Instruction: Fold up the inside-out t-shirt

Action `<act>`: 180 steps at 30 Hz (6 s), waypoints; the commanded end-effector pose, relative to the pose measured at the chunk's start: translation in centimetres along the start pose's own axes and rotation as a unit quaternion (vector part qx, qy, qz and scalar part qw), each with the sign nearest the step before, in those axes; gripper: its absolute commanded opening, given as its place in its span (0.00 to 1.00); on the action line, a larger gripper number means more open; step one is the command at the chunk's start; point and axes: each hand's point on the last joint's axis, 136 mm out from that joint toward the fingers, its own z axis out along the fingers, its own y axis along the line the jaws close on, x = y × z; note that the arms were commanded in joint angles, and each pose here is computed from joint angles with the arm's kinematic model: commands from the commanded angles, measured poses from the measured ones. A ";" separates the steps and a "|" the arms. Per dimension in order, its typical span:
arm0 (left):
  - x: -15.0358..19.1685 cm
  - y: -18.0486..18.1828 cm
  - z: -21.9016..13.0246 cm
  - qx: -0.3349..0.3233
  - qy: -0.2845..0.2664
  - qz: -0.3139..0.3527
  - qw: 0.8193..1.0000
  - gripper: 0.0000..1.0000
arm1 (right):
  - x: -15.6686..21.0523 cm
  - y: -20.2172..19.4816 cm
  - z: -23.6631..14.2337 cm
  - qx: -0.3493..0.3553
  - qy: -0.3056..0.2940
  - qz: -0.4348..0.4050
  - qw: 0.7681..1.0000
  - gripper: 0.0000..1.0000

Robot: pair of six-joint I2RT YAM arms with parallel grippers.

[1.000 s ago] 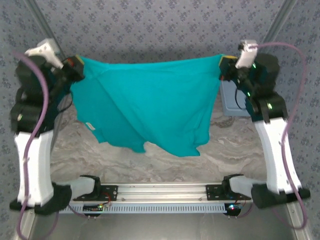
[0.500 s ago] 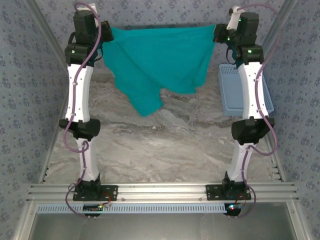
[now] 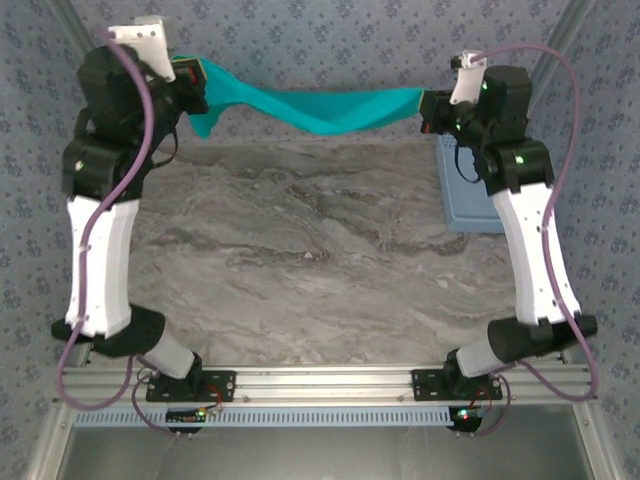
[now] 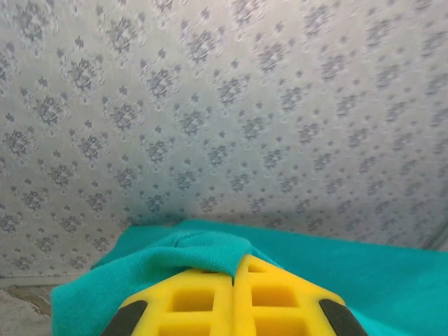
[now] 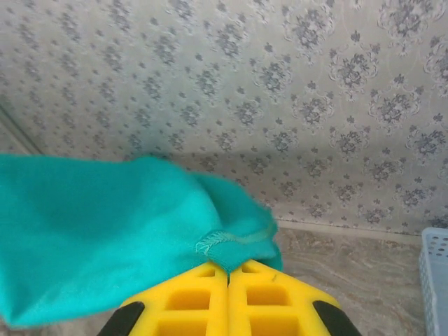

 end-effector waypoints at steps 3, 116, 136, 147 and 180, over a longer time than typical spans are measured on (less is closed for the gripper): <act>-1.2 -0.4 -5.4 0.000 -0.020 -0.003 1.000 0.00 | -1.8 1.5 -8.1 0.023 -0.051 0.014 0.998 0.00; 43.7 9.6 15.6 -0.182 0.466 -0.068 0.863 0.82 | 44.2 1.2 10.3 0.018 0.459 0.044 0.887 0.33; 55.7 14.3 15.3 -0.188 0.595 -0.072 0.778 0.42 | 50.7 3.0 -0.6 0.030 0.547 0.060 0.835 0.32; 53.3 13.4 25.9 -0.143 0.531 -0.048 0.834 0.42 | 46.9 4.1 1.3 0.041 0.490 0.040 0.870 0.45; 43.8 2.6 -3.7 0.034 0.362 0.033 0.931 0.70 | 50.8 17.7 -0.5 -0.331 0.247 -0.543 0.731 0.09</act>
